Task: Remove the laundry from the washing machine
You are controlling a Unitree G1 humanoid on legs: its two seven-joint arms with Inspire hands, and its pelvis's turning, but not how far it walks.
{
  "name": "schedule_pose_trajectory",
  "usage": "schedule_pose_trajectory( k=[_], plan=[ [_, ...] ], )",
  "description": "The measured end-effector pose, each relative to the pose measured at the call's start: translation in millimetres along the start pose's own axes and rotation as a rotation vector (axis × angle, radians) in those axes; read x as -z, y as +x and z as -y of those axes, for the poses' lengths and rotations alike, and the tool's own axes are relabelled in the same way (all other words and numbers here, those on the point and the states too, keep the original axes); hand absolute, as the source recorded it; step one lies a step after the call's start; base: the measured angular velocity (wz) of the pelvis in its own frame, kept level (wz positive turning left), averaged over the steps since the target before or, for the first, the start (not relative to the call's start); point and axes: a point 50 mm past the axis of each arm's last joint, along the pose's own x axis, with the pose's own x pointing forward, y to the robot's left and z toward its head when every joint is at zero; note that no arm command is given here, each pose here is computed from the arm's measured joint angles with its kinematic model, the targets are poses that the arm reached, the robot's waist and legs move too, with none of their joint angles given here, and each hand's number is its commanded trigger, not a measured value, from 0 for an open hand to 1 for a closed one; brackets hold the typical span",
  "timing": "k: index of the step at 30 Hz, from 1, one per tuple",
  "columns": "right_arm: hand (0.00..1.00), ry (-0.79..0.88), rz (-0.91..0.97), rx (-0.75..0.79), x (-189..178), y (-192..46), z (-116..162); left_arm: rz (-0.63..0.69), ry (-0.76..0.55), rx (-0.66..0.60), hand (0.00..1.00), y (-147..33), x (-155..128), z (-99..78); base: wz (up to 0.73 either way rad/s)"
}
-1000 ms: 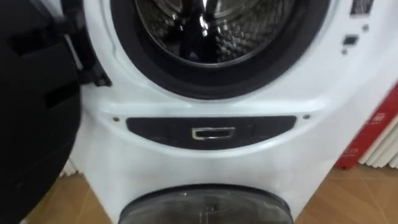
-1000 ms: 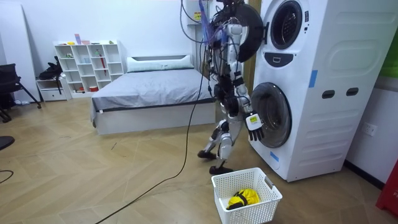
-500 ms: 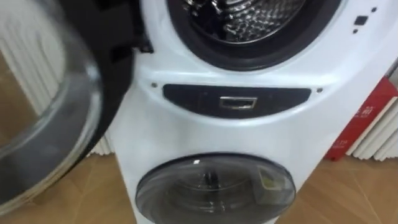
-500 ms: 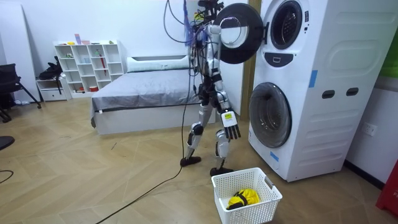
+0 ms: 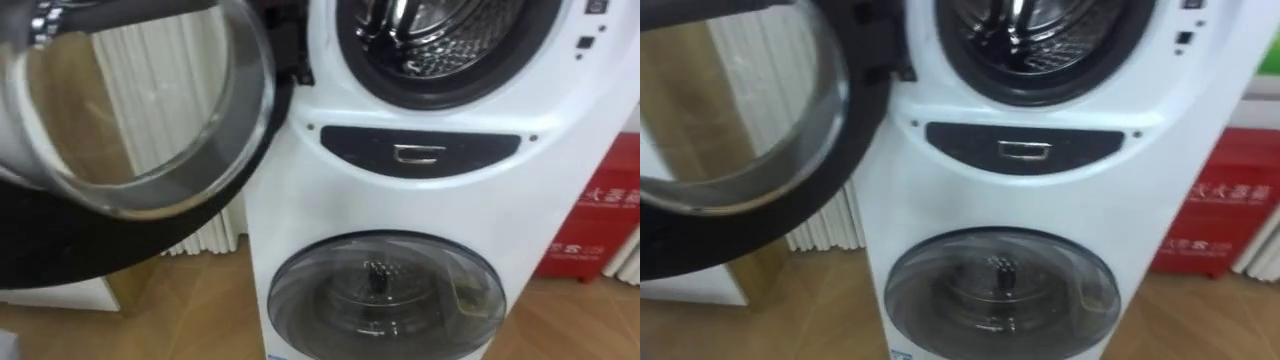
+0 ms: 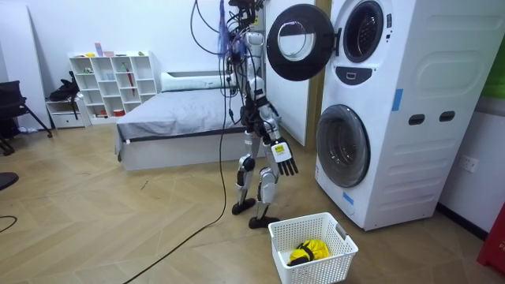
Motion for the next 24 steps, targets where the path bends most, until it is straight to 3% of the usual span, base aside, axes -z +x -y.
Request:
schedule_pose_trajectory(
  k=[3, 5, 9, 15, 20, 24],
  plan=[
    [0.0, 0.04, 0.021, 0.013, -5.5, 0.0, 4.2, 0.131, -0.138, -0.043, 0.0, 2.9, -42.2, -10.7, -0.24],
    [0.0, 0.064, 0.037, 0.015, -9.5, 0.1, 6.7, 0.224, -0.158, -0.086, 0.0, 6.3, -72.1, -22.9, -0.18],
    [0.0, 0.112, 0.06, 0.033, -11.2, -1.6, 17.5, 0.384, -0.23, -0.197, 0.0, 6.1, -123.6, -58.4, -0.02],
    [0.0, 0.179, 0.07, 0.087, -5.3, -5.9, 35.3, 0.5, -0.267, -0.311, 0.0, 1.7, -164.7, -95.3, -0.01],
    [0.0, 0.163, 0.082, 0.095, -7.1, -7.9, 40.2, 0.592, -0.268, -0.341, 0.0, -6.3, -196.4, -110.4, -0.01],
    [0.0, 0.123, 0.092, 0.104, -11.4, -7.9, 44.5, 0.611, -0.267, -0.333, 0.0, -8.0, -206.9, -110.2, 0.09]
  ],
)
